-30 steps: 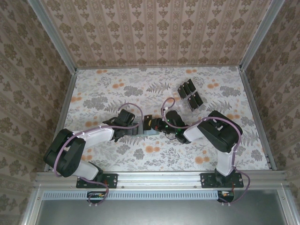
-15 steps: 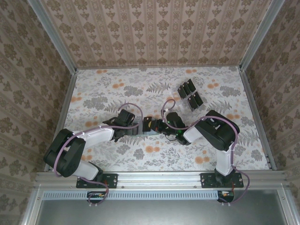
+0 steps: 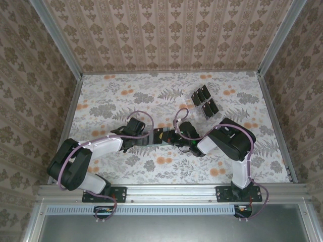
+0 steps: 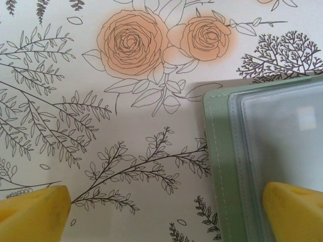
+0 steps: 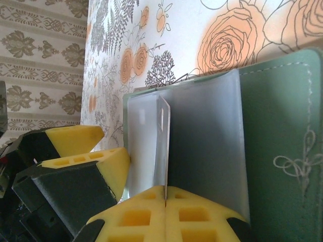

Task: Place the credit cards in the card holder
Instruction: Insert the credit card into the card slot.

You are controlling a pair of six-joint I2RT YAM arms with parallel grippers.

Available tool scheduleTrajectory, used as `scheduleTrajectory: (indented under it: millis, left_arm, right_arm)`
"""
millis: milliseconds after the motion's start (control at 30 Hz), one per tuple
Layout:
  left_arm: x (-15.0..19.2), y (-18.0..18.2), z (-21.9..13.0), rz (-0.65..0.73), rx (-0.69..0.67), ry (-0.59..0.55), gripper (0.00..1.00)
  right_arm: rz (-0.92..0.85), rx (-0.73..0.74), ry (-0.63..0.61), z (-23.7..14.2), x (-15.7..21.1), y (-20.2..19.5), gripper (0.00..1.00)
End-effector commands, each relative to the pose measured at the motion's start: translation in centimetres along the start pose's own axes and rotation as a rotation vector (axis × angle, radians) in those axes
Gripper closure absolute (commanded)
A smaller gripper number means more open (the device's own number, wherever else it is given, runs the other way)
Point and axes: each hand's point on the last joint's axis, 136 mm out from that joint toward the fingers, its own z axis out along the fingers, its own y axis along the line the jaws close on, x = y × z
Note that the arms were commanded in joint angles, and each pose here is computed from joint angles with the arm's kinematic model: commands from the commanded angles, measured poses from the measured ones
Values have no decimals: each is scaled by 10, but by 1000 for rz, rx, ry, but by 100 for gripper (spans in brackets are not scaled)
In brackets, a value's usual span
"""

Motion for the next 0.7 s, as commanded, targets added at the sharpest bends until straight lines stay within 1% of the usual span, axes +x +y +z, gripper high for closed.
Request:
scheduleTrajectory:
  millis: [0, 367, 667]
  left_arm:
    - [23, 15, 6, 14, -58, 67, 0]
    - [23, 15, 6, 13, -57, 69, 0]
    - [23, 15, 6, 15, -56, 70, 0]
  right_arm:
    - [32, 29, 42, 2, 11, -17, 100]
    - [60, 30, 96, 5, 17, -24, 100]
    - [96, 58, 189, 11, 22, -30, 100]
